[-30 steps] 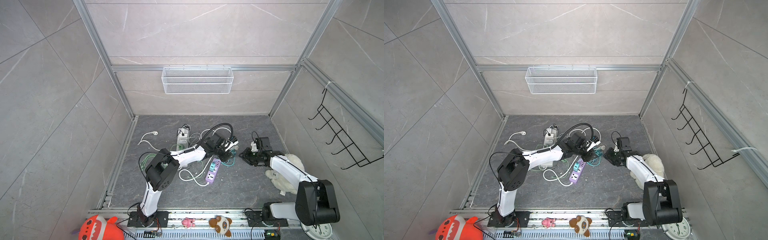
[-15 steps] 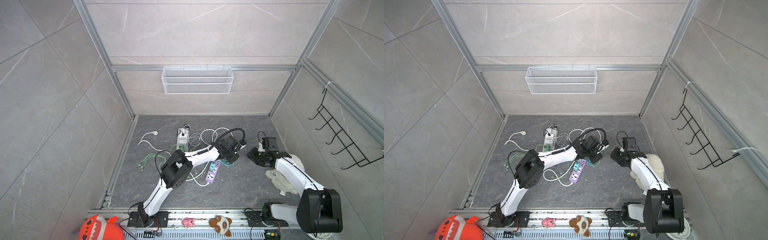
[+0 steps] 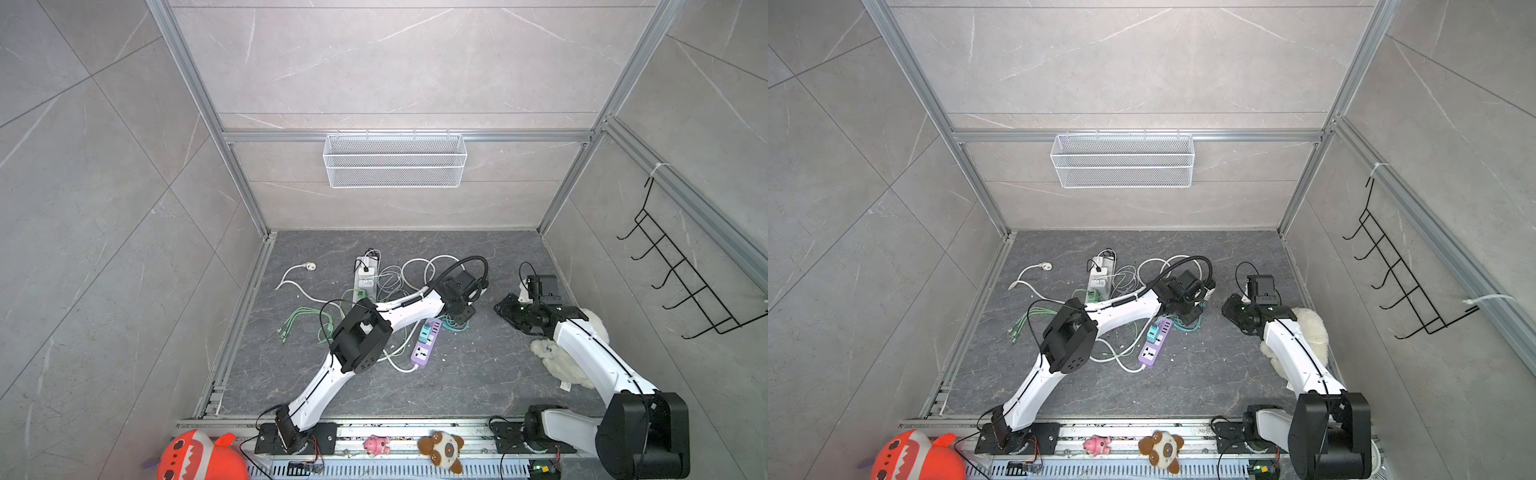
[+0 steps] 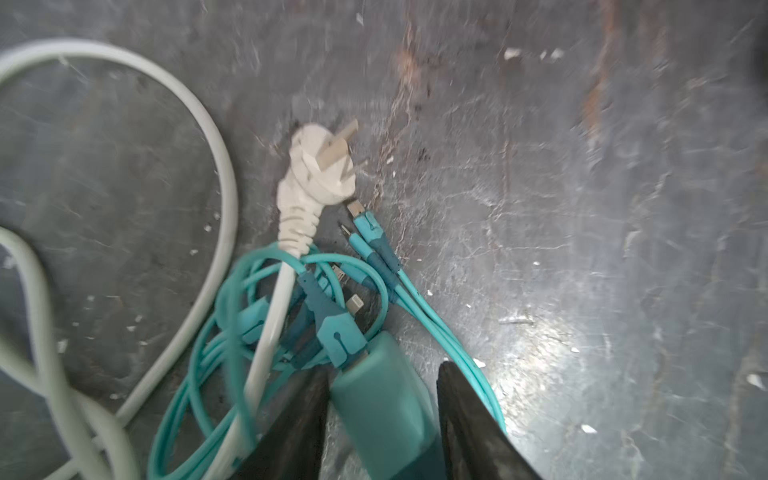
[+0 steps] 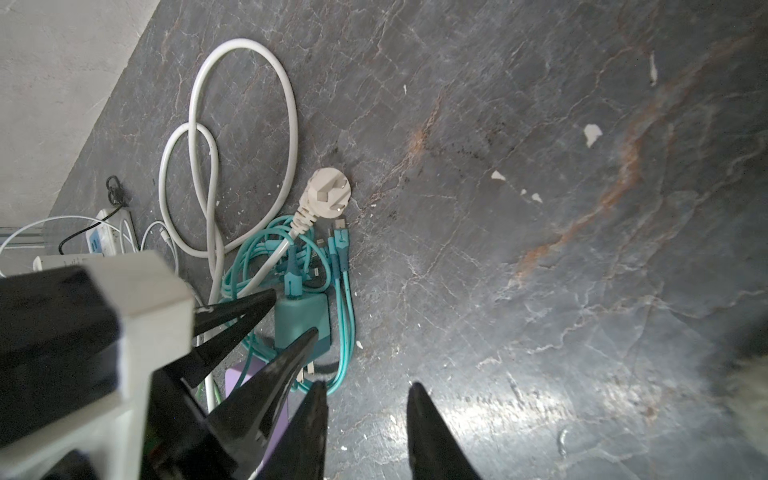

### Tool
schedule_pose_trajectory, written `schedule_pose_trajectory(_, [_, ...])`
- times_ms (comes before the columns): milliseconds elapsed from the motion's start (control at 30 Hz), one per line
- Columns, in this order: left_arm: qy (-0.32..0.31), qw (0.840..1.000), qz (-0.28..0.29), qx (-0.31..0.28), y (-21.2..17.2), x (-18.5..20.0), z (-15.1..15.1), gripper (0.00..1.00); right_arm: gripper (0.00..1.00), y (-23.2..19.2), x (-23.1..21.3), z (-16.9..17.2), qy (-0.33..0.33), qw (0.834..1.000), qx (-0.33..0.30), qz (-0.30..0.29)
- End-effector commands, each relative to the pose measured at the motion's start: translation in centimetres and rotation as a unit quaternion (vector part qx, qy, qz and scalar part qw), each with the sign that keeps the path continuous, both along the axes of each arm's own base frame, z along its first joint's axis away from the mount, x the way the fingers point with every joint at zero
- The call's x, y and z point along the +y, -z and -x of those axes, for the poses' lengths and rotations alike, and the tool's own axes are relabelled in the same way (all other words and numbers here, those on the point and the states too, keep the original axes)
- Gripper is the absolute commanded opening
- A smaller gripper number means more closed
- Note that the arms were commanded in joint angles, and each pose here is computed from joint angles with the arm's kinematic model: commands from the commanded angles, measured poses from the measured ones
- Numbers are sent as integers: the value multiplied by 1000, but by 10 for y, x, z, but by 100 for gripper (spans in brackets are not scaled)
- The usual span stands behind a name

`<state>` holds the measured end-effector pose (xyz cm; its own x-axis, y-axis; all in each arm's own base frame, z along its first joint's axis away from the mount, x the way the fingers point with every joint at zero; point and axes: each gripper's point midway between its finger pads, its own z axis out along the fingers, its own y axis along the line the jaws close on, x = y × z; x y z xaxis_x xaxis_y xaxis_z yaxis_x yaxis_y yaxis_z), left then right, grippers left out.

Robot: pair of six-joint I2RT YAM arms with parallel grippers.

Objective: Insert the plug

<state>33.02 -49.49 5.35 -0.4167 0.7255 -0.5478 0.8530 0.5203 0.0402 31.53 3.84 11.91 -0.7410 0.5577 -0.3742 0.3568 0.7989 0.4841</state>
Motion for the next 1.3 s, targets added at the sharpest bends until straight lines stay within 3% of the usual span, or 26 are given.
schedule_pose_trajectory(0, [-27,998,-34,39,10,16,5,45,36,-14,1,1,-8,1000,-13,4])
schedule_pose_trajectory(267, [-74,995,-45,46,1,36,8,41,36,-20,2,-3,-13,1000,-22,4])
schedule_pose_trajectory(467, [-71,995,-52,47,12,36,6,21,35,-23,7,-5,-21,999,-28,-9])
schedule_pose_trajectory(533, [-72,996,-38,33,8,34,3,12,36,-22,10,-4,-26,999,-25,-18])
schedule_pose_trajectory(633, [-61,998,13,-17,-26,28,-5,0,37,-19,14,-1,-28,999,-20,-33])
schedule_pose_trajectory(700, [-45,995,60,-60,-55,22,-9,0,37,-18,19,1,-31,998,-19,-51])
schedule_pose_trajectory(800, [-12,983,144,-113,-99,13,-5,0,37,-20,29,2,-34,995,-24,-89])
schedule_pose_trajectory(967, [41,949,260,-176,-148,8,13,0,38,-27,44,7,-30,987,-22,-157])
schedule_pose_trajectory(1167, [102,914,316,-234,-163,12,38,0,41,-45,65,6,-48,969,-32,-239])
schedule_pose_trajectory(1267, [137,908,327,-225,-165,14,52,0,44,-71,68,5,-99,969,-80,-212])
